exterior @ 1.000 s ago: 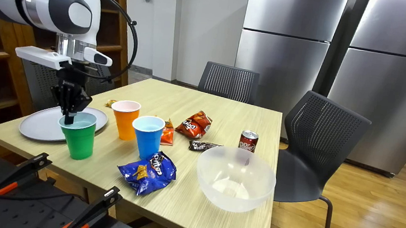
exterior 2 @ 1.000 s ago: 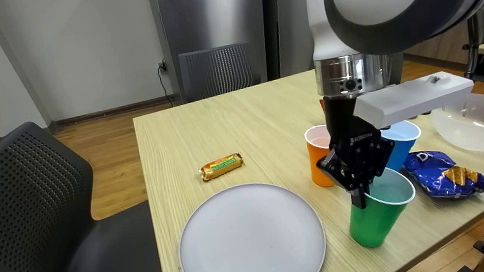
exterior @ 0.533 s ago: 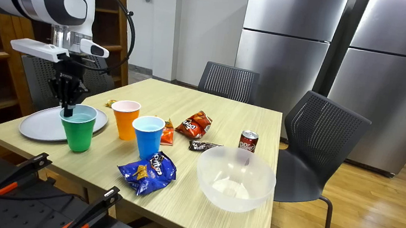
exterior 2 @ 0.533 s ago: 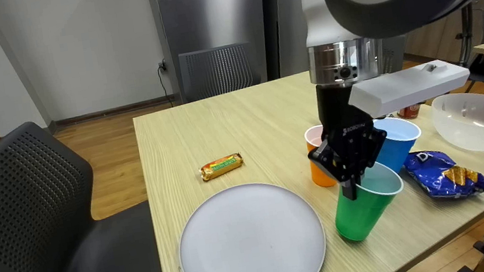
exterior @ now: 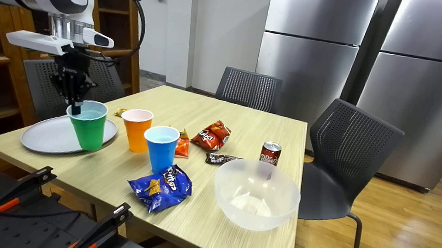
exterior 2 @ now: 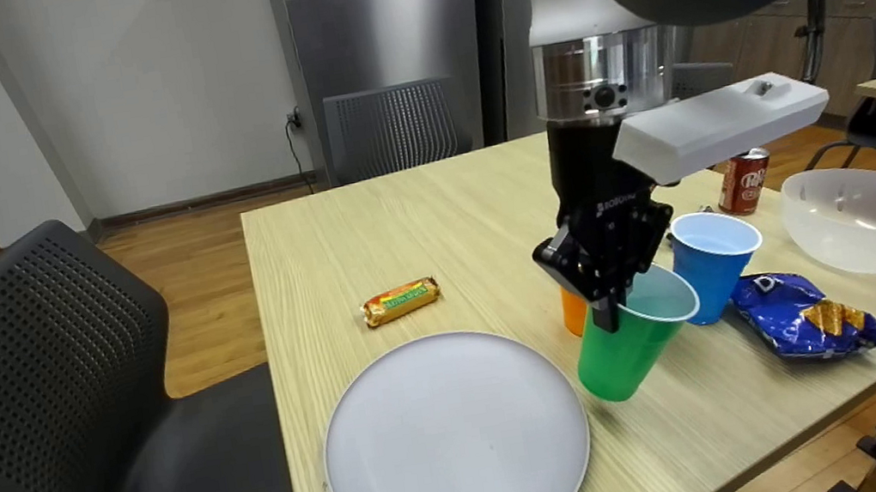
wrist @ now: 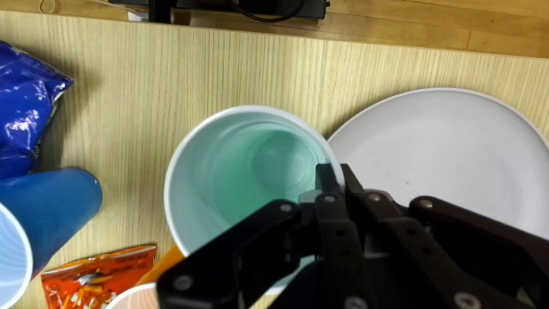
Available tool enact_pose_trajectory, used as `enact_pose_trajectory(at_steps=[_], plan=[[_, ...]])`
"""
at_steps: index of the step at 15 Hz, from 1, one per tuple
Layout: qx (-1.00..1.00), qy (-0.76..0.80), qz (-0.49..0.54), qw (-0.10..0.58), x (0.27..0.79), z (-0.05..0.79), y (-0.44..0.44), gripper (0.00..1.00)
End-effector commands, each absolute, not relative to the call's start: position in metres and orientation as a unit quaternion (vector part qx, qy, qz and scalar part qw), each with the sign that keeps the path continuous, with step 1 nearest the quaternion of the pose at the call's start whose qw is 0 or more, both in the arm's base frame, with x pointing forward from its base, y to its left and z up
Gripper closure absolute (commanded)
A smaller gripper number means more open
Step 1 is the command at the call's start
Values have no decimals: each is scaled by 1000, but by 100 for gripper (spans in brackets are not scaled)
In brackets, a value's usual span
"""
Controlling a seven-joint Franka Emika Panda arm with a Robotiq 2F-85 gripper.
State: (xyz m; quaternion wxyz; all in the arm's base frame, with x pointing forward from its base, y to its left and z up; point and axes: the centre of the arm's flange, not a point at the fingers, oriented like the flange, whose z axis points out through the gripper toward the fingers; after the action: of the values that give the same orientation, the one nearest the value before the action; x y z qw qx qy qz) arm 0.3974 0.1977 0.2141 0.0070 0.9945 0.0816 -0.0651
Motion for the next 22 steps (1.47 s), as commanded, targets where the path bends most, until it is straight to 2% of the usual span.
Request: enact_pose_trajectory(at_steps=[1,22], plan=[[993,96,-58,22,406,229,220,99],[966,238,-87,46,455,215,366,99]])
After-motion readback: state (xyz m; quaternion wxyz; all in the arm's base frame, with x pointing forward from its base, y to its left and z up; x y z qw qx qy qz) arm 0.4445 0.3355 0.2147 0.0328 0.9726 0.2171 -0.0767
